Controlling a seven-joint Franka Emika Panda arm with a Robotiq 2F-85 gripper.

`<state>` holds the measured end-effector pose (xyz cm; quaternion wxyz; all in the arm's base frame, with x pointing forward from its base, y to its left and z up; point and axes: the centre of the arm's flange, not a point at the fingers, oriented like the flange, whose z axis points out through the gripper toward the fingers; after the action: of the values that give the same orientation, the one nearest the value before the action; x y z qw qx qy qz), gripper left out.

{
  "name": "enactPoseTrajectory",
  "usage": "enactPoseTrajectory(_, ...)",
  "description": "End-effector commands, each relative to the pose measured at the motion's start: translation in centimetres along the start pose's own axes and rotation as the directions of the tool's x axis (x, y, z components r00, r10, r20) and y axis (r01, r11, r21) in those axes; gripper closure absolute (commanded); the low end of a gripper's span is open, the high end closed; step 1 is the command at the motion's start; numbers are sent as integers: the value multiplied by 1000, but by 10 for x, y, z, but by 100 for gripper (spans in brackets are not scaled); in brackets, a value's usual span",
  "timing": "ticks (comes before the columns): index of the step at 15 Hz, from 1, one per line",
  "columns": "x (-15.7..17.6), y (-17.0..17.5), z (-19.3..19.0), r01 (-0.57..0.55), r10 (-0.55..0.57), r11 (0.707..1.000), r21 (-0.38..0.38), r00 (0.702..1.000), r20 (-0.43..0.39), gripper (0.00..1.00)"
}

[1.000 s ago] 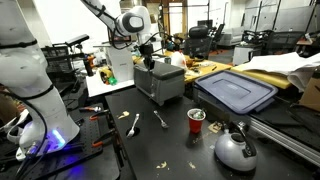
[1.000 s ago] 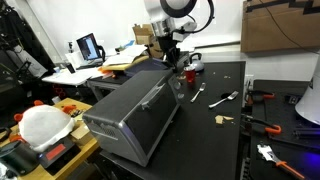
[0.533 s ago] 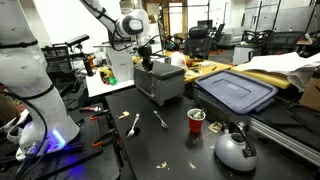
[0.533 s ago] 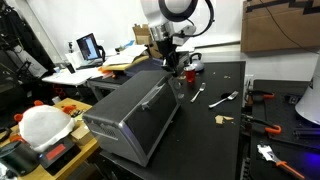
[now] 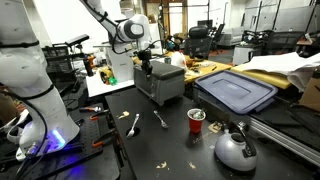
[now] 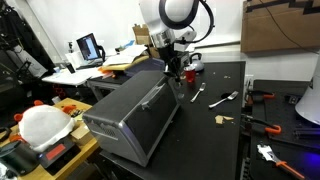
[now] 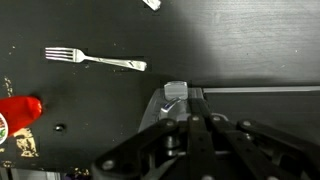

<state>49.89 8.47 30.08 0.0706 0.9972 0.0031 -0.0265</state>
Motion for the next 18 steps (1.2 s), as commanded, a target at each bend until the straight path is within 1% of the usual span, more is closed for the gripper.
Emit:
enactPoseTrajectory(1, 0, -4, 3, 23, -23, 1000, -18, 1000, 9, 100)
enactPoseTrajectory(10, 2, -9, 23, 48, -49, 995, -85, 999, -5, 100)
enactPoseTrajectory(14, 6, -9, 22, 52, -55, 994, -93, 998, -30, 100)
enactPoseTrajectory(18, 11, -2, 20, 28, -33, 994, -103, 998, -51, 100)
